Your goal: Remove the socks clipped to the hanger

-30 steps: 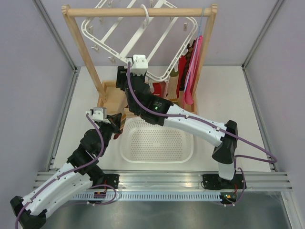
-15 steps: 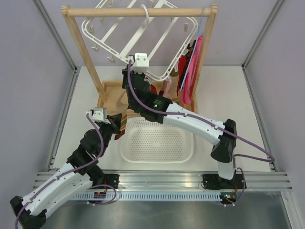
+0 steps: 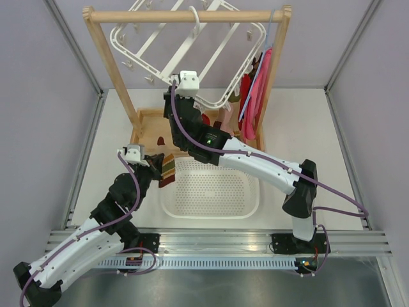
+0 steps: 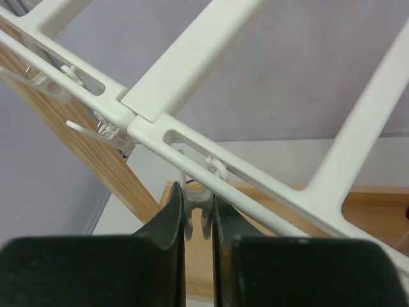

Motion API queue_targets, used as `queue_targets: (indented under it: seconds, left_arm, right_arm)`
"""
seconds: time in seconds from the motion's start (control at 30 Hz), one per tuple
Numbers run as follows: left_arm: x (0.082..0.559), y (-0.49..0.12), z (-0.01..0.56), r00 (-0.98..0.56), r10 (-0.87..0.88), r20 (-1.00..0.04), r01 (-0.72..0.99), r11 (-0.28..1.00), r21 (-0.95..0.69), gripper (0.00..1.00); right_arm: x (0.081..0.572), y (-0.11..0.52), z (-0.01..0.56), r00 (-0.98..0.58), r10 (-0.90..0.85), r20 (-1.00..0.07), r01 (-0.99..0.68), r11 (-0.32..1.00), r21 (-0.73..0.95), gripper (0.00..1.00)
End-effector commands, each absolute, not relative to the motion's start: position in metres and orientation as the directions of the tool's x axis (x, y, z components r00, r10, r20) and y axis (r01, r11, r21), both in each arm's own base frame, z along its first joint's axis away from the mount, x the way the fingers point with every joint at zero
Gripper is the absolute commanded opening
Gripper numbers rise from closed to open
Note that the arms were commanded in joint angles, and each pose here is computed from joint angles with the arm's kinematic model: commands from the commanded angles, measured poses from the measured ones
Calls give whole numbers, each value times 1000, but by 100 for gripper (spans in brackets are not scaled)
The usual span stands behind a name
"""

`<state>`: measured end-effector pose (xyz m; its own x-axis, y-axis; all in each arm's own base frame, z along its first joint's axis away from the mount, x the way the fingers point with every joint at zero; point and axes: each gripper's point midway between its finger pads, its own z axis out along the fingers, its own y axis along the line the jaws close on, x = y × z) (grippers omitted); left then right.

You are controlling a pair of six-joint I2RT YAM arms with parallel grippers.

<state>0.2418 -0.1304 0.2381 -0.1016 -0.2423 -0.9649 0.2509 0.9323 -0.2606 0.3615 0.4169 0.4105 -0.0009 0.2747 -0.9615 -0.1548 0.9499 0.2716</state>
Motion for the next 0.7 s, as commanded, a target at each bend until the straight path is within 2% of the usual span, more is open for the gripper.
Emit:
queue_targets:
  seconds: [0.0,0.03,0.07,0.1,0.13,0.2,0.47,0.63,0.67]
  left_arm:
    - [241,-133,259,-76,-303,-950,264,913,-312,2]
    - [241,-132,260,-76,-306,-949,259,913,-316,2]
    - [242,-131,263,-69,-316,-946,250,913,-323,2]
    - [241,-130,259,-85,-311,-947,242,915,-322,2]
    - [240,-130,256,-101,-310,-945,238,915,-326,2]
    - [239,-130,261,-109,-319,-941,239,911,-337,2]
    - [228,-129,281,-120,-341,-932,271,892,-361,2]
    - [221,-141,283,-179,-306,-935,332,876,-350,2]
    - [218,-146,285,-198,-294,-935,358,867,-348,2]
  right_arm:
    - [365,416,430,24,312,-950,-178,936,303,18]
    - [364,419,430,16,310,-951,-198,933,301,31]
    - [363,420,428,6,295,-955,-212,934,287,52]
    - [362,423,427,2,290,-957,-228,932,282,59]
    - [360,428,424,-16,270,-963,-261,928,265,72]
    - [355,433,418,-40,240,-970,-297,924,241,78]
    - [322,439,363,-148,125,-981,-442,879,179,80]
    - [292,431,321,-216,51,-975,-496,854,155,80]
    - [287,422,327,-213,64,-975,-496,853,165,80]
